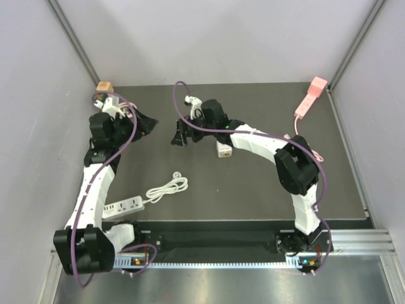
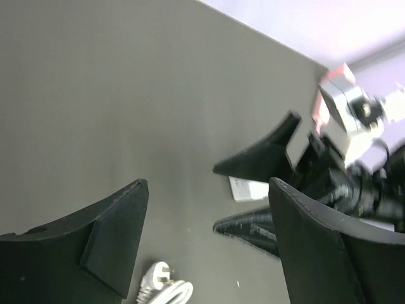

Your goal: Pull the plug off the socket

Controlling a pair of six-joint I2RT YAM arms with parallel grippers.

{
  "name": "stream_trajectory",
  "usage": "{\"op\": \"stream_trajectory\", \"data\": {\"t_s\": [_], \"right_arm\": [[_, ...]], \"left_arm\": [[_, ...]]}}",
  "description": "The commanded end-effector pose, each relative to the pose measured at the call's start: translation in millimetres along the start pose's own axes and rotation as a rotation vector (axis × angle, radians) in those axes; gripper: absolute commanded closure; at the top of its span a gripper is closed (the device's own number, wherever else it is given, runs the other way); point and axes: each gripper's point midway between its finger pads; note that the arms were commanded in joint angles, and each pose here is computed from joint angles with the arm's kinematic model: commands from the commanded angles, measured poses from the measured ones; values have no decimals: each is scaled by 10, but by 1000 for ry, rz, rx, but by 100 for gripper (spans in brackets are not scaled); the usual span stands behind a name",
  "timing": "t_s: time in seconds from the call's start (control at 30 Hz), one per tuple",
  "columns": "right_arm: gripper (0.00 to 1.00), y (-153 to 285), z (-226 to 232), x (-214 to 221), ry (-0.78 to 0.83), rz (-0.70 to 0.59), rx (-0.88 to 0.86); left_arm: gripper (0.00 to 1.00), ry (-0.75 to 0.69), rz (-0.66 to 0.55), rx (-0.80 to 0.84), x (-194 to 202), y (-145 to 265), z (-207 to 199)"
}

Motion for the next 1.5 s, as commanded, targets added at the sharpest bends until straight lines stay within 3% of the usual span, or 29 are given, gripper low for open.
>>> {"op": "stream_trajectory", "data": {"t_s": [0.0, 0.1, 0.17, 0.2, 0.23, 0.3, 0.43, 0.5, 0.7, 0.83, 1.1, 1.27, 1.47], "right_arm": [[0, 22, 216, -296, 51, -154, 1], [0, 139, 272, -522, -4, -321, -75], [0, 213, 410, -590, -58, -388, -247], [0, 373, 542, -833, -8, -495, -377], [0, 252, 502, -667, -73, -412, -465], [0, 236, 486, -872, -79, -411, -522], [0, -17, 253, -982, -40, -407, -439], [0, -114, 236, -1135, 67, -420, -403], [0, -411, -2, -1415, 178, -334, -231], [0, -453, -107, -1359, 269, -351, -256], [0, -646, -403, -1252, 262, -333, -236], [0, -654, -337, -1285, 253, -345, -269], [0, -639, -385, -1334, 232, -362, -275]], "left_arm": [[19, -51, -113, -121, -409, 118, 83], [18, -26, -177, -118, -628, 127, 91], [18, -8, -211, -147, -738, 116, 175], [18, 6, -224, -156, -786, 108, 201], [17, 16, -236, -168, -824, 54, 286], [17, 49, -231, -189, -841, -9, 415], [15, 108, -210, -239, -837, -189, 804], [14, 135, -224, -228, -886, -296, 995], [14, 180, -193, -268, -863, -707, 1554], [15, 200, -210, -333, -787, -969, 1963], [15, 199, -188, -460, -702, -1263, 2520], [15, 233, -198, -556, -560, -1305, 2808], [20, 250, -220, -542, -570, -1512, 2957]]}}
Point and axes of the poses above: each gripper's point midway between its finger pads, its own y axis back along the fingers, its own z axis along the line the jaws close on, x = y × z, and after that the axes turned 8 degrees about -y, right-handed
